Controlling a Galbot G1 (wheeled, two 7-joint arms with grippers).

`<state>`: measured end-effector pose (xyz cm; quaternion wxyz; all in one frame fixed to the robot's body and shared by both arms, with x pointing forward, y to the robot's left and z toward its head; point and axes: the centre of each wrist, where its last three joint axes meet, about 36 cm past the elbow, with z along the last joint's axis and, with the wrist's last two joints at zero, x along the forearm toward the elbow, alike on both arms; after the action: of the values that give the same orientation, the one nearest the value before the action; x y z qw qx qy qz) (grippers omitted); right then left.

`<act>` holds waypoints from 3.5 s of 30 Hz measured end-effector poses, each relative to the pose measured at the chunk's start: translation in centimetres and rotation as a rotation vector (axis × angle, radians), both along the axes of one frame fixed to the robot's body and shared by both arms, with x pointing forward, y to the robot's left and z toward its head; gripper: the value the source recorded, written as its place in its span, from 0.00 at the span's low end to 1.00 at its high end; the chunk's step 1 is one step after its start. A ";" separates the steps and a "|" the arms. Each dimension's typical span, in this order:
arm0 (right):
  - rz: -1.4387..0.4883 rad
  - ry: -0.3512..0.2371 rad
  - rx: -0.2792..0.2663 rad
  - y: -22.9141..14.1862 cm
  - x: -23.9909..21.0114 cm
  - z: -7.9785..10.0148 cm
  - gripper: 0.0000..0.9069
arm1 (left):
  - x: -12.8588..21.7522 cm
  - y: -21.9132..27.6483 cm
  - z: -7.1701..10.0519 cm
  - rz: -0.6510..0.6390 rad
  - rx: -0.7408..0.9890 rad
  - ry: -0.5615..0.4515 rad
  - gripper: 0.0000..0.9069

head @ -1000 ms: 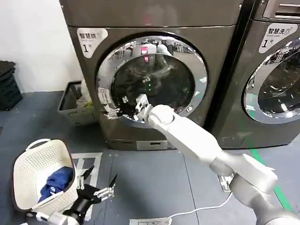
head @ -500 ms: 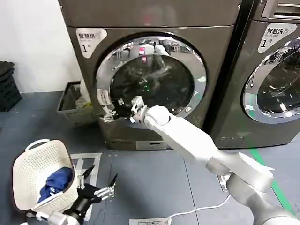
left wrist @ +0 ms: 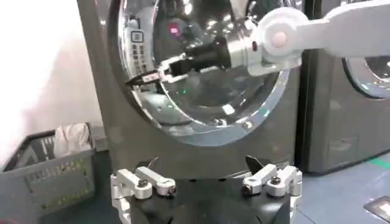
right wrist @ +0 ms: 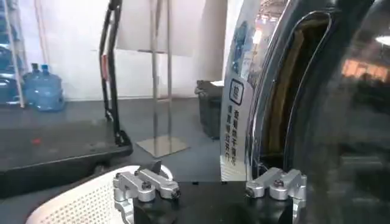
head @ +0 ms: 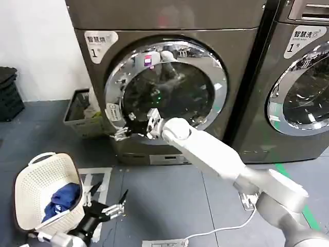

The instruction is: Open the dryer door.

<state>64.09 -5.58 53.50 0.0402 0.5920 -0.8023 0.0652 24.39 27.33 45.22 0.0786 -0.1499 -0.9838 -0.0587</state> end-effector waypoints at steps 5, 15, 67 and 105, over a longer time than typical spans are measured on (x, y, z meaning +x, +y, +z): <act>0.036 0.004 0.010 -1.4 -0.6 0.4 1.00 | 0.5 0.7 0.5 0.004 -0.019 -0.017 1.00; 0.103 0.005 0.008 -4.2 -2.2 1.2 1.00 | 2.6 3.7 1.7 0.019 -0.080 -0.033 1.00; 0.496 -0.051 -0.155 -21.6 -9.8 5.0 1.00 | 18.7 9.4 6.2 -0.297 -0.084 -0.163 1.00; -0.627 -0.535 -0.064 -48.0 -33.9 2.0 1.00 | 24.6 -4.5 6.2 -0.707 -0.158 -0.199 1.00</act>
<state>30.19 -53.53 55.51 -0.1336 0.2793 -0.9235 0.2262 49.01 22.78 51.41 -0.0543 -0.4796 -0.8755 -0.0206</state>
